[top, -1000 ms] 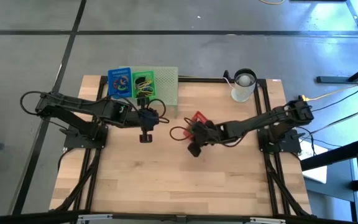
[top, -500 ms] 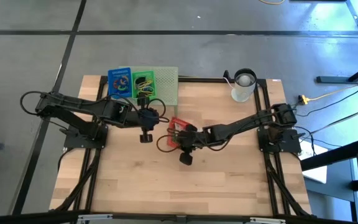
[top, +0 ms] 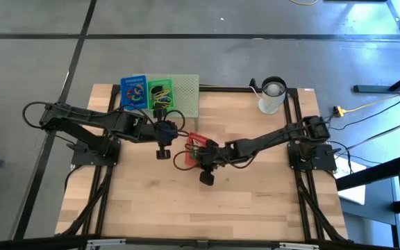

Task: Pick & Place Office Desk Supplies
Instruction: Put the red bin on the shelf

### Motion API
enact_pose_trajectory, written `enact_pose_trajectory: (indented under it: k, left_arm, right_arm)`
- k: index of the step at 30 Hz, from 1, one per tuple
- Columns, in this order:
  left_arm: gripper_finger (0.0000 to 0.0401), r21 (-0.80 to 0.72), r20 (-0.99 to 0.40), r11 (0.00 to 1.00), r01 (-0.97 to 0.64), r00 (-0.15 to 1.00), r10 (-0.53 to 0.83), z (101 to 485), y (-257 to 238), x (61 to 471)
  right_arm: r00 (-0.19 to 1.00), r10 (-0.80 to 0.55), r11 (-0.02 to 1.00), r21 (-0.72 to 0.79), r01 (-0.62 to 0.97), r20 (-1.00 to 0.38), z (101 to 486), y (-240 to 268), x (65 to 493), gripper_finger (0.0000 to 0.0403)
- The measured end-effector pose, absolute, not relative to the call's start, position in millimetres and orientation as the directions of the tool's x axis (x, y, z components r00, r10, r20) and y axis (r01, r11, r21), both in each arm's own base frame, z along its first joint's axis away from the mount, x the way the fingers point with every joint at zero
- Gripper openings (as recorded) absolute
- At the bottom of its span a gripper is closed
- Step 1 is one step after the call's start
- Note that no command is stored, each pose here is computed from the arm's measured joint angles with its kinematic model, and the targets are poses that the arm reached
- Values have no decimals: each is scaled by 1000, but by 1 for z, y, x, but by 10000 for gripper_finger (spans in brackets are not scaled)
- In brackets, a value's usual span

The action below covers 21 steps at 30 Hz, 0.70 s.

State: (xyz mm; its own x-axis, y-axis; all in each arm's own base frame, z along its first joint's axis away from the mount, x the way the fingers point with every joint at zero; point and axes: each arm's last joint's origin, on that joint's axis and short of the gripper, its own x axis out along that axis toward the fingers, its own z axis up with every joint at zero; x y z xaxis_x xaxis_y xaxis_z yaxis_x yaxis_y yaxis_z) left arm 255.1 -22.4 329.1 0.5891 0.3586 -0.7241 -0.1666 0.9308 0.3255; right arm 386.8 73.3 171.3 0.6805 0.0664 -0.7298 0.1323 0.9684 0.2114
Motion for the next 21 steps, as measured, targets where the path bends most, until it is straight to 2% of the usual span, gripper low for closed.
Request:
enact_pose_trajectory:
  k: [6,14,18,21]
  left_arm:
    - [104,323,-725,932,-163,590,355,329,-22,255]
    - [102,324,-726,932,-162,590,355,329,-22,255]
    - [106,322,-725,932,-164,590,355,329,-22,255]
    - [107,307,-728,935,-176,590,349,329,-23,255]
  right_arm:
    - [644,62,960,223,171,-762,154,74,389,32]
    - [651,66,957,231,173,-757,155,74,390,122]
    - [661,72,960,231,157,-747,166,75,396,164]
    - [622,102,968,222,119,-776,181,77,401,187]
